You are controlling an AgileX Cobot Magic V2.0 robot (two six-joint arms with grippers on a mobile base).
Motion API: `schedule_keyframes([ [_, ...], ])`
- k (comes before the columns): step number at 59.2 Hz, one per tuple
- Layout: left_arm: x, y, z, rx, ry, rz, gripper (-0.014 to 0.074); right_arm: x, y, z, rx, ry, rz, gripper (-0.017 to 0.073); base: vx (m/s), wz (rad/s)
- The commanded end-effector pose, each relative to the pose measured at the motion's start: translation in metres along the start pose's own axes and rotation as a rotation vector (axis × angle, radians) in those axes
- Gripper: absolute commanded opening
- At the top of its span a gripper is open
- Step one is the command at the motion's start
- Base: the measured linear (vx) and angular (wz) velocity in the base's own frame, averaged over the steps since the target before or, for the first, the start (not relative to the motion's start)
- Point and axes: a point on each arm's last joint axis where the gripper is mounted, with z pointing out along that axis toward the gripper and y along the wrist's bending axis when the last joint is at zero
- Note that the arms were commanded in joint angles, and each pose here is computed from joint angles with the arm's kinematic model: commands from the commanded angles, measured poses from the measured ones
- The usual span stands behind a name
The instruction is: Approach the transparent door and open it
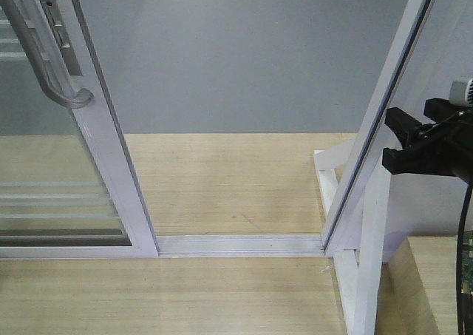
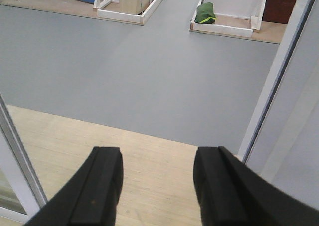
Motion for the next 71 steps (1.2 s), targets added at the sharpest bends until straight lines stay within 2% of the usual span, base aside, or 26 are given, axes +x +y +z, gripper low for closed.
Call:
schedule_keyframes([
  [1,-0.018,0.002,-0.021,-0.012,-0.149,-0.016,0.0398,-0.017,0.002,-0.003,-0.028,-0.094,-0.007,0.041,0.0,0.0],
  [12,-0.021,0.002,-0.049,-0.022,-0.24,-0.018,0.0388,-0.017,0.002,-0.003,-0.028,-0.094,-0.007,0.041,0.0,0.0],
  [14,-0.018,0.002,-0.052,-0.021,-0.246,-0.027,0.0372,-0.017,0.002,-0.003,-0.028,-0.094,-0.007,0.041,0.0,0.0],
  [17,-0.012,0.001,-0.055,-0.012,-0.241,-0.067,0.0337,-0.017,0.002,-0.003,-0.028,-0.094,-0.007,0.041,0.0,0.0],
  [21,0.0,-0.001,-0.056,0.001,-0.229,-0.143,0.0259,-0.017,0.002,-0.003,-0.028,-0.094,-0.007,0.041,0.0,0.0],
  [25,0.016,-0.003,-0.054,0.007,-0.2,-0.187,0.0155,-0.017,0.002,-0.003,-0.028,-0.094,-0.007,0.041,0.0,0.0],
  [31,0.045,-0.006,-0.047,0.009,-0.136,-0.187,-0.0003,-0.017,0.002,-0.003,-0.028,-0.094,-0.007,0.041,0.0,0.0],
  [37,0.08,-0.01,-0.039,0.005,-0.078,-0.162,-0.0008,-0.017,0.002,-0.003,-0.028,-0.094,-0.007,0.041,0.0,0.0],
  [43,0.11,-0.013,-0.041,0.002,-0.081,-0.154,-0.0007,-0.017,0.002,-0.003,-0.028,-0.094,-0.007,0.041,0.0,0.0],
  [54,0.15,-0.018,-0.053,-0.001,-0.193,-0.155,-0.0006,-0.017,0.002,-0.003,-0.028,-0.094,-0.007,0.041,0.0,0.0],
  [64,0.19,-0.023,-0.038,0.004,-0.146,-0.162,-0.0006,-0.016,0.002,-0.003,-0.027,-0.093,-0.007,0.0404,0.0,0.0],
  [66,0.198,-0.024,-0.036,0.005,-0.153,-0.177,-0.0006,-0.016,0.002,-0.003,-0.027,-0.092,-0.007,0.0404,0.0,-0.01],
  [71,0.2,-0.024,-0.035,0.006,-0.104,-0.179,-0.0006,-0.016,0.002,-0.003,-0.028,-0.094,-0.007,0.0404,0.0,0.0],
])
